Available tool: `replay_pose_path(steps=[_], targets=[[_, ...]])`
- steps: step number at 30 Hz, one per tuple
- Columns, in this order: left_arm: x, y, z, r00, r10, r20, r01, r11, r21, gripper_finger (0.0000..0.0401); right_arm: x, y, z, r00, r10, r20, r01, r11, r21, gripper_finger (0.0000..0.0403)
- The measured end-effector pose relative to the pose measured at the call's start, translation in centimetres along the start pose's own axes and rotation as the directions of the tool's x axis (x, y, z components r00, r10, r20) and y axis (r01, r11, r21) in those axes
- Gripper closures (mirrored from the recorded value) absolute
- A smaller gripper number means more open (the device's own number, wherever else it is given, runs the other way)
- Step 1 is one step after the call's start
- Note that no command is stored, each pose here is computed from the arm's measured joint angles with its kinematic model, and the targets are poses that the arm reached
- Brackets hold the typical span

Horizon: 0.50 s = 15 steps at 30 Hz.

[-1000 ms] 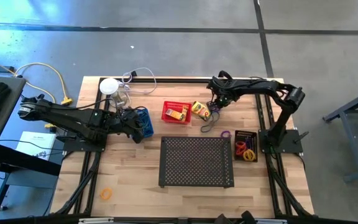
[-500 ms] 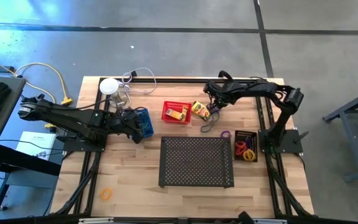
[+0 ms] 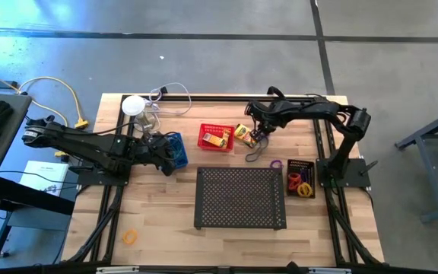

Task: Pick & Place Office Desk Supplies
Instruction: Put the purple spring keychain into the black bin

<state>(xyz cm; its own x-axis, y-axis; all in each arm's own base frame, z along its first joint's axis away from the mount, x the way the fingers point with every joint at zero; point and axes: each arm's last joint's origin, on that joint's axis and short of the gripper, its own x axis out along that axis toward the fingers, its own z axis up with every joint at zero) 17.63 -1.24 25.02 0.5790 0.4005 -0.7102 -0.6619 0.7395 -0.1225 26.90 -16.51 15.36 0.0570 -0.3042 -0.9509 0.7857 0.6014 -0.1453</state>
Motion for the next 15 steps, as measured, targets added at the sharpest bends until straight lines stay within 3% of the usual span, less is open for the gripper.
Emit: replay_pose_path(steps=[10, 15], targets=[[0.0, 0.0, 0.0, 1.0, 0.0, -0.001, 0.0, 1.0, 0.0, 0.0311, 0.1, 0.2, -0.2, 0.999, 0.027, -0.031, -0.027, 1.0, -0.007, 0.0249], [0.0, 0.0, 0.0, 1.0, 0.0, 0.0, 0.0, 1.0, -0.001, 0.0311, 1.0, 0.7, -0.4, 0.998, 0.016, -0.054, -0.017, 1.0, -0.024, 0.0217]])
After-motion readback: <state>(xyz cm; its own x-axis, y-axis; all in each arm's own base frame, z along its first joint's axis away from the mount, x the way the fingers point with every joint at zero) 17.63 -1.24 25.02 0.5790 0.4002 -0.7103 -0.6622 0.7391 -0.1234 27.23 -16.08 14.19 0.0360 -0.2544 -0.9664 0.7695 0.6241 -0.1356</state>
